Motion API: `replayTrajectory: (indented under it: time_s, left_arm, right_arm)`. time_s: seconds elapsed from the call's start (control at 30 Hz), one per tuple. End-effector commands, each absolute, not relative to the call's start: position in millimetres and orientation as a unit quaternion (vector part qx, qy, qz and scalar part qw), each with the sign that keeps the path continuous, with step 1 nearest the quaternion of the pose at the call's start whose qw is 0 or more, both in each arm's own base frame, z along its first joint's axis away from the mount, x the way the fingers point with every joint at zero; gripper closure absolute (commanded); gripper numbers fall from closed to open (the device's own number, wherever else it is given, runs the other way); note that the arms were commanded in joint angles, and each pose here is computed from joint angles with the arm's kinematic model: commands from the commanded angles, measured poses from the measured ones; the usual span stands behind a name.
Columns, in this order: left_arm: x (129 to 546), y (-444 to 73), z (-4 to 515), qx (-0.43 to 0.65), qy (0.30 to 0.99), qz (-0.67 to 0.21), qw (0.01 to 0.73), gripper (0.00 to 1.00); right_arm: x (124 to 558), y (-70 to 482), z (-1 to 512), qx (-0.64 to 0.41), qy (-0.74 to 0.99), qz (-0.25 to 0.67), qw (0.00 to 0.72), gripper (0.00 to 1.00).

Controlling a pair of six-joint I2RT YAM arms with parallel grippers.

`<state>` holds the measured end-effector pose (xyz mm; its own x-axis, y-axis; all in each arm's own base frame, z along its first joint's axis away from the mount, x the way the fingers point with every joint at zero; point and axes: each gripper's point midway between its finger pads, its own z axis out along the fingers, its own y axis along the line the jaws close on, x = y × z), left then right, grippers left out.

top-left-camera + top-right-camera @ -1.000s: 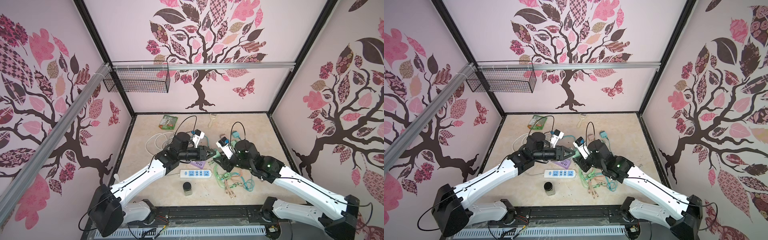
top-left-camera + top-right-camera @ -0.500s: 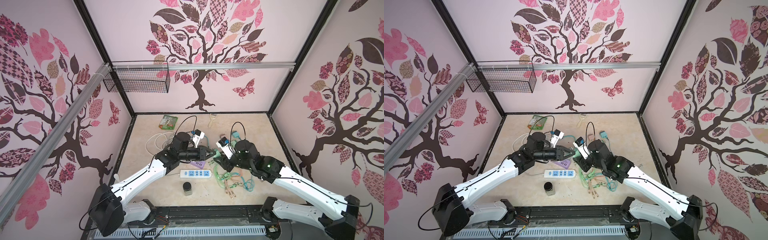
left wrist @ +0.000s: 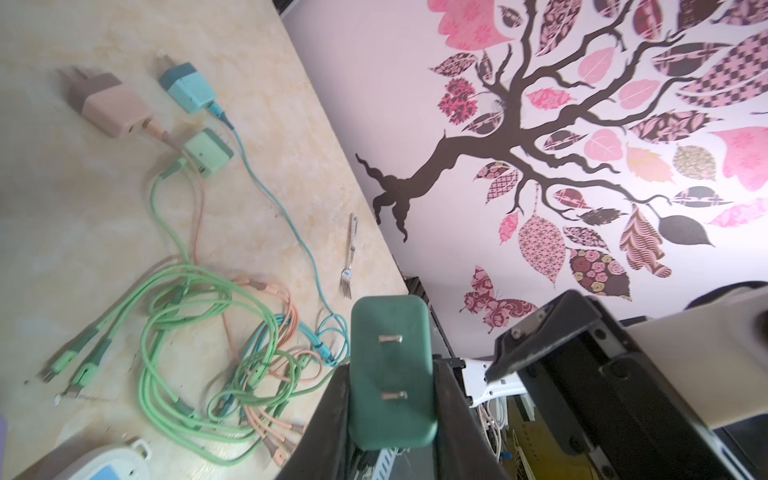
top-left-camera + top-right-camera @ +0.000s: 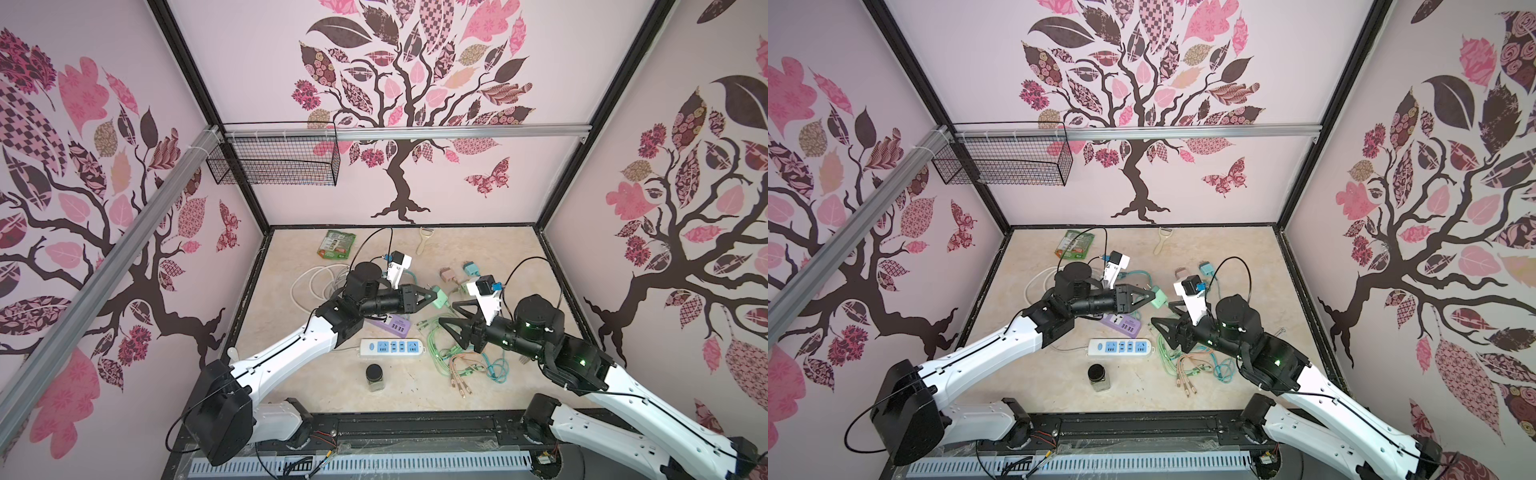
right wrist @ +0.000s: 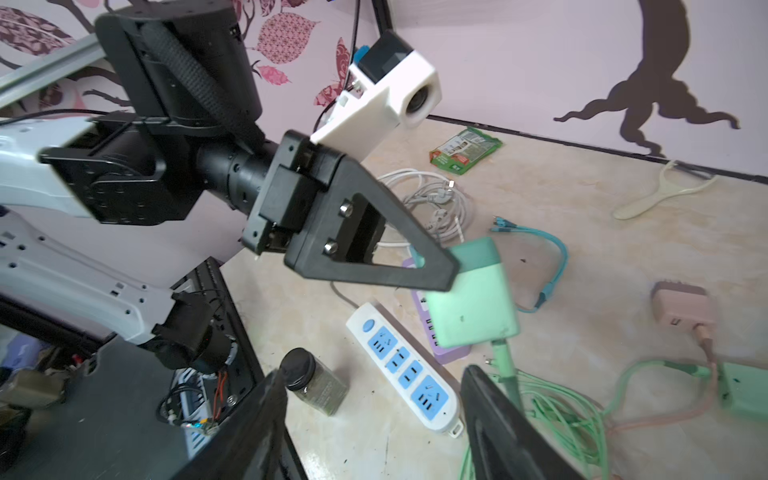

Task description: Insert the plug

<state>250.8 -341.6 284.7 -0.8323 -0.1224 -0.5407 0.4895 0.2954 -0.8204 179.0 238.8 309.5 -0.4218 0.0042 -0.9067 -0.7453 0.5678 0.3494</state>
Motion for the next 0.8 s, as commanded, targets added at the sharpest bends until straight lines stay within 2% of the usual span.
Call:
replayTrajectory:
  time_s: [0.0, 0.33, 0.77]
  left_arm:
    - [250.2, -342.6, 313.4, 0.128, 0.707, -0.625, 0.306, 0.99]
    - [234.9, -325.6, 350.7, 0.122, 0.637, -0.676, 0.348, 1.0]
    - [223.0, -315.1, 369.2, 0.112, 0.592, -0.715, 0.353, 1.0]
  right_arm:
    - [164.3, 251.6, 321.0, -0.235, 0.717, 0.477, 0.45, 0.39]
    - [176.5, 246.0, 340.1, -0.155, 0.644, 0.6, 0.448, 0.45]
    - [180.2, 246.3, 383.3, -0.144, 0.555, 0.662, 0.483, 0.49]
